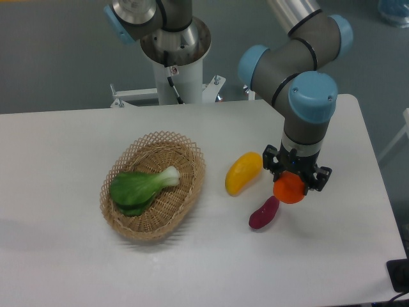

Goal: Place the orange on the table
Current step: 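Hold the orange in the gripper above the purple sweet potato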

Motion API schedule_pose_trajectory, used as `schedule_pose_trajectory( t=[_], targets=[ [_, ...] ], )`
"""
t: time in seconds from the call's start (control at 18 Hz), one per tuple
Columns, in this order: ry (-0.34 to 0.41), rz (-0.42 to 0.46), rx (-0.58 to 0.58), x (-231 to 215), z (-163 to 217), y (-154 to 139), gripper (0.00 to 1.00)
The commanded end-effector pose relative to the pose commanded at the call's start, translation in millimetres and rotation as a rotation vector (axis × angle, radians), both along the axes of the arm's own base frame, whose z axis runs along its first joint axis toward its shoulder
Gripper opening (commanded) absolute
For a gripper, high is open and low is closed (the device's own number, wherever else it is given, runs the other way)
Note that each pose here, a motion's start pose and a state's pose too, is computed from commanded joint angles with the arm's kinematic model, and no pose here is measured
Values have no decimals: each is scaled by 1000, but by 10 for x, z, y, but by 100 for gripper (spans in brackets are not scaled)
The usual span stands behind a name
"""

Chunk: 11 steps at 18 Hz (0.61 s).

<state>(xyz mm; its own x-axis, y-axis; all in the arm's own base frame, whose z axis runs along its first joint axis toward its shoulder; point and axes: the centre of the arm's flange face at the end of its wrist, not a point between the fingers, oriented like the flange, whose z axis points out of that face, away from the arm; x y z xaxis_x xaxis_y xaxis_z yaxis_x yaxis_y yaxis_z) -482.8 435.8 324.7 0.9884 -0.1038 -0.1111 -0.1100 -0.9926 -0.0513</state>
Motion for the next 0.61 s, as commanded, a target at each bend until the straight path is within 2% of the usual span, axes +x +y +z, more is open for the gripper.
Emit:
schedule_pose_trajectory(
  t=[0.39,0.61],
  targets=[
    [-3,-5,-2,23,-23,20,30],
    [-7,-19,-32,156,-155,194,30]
  ],
)
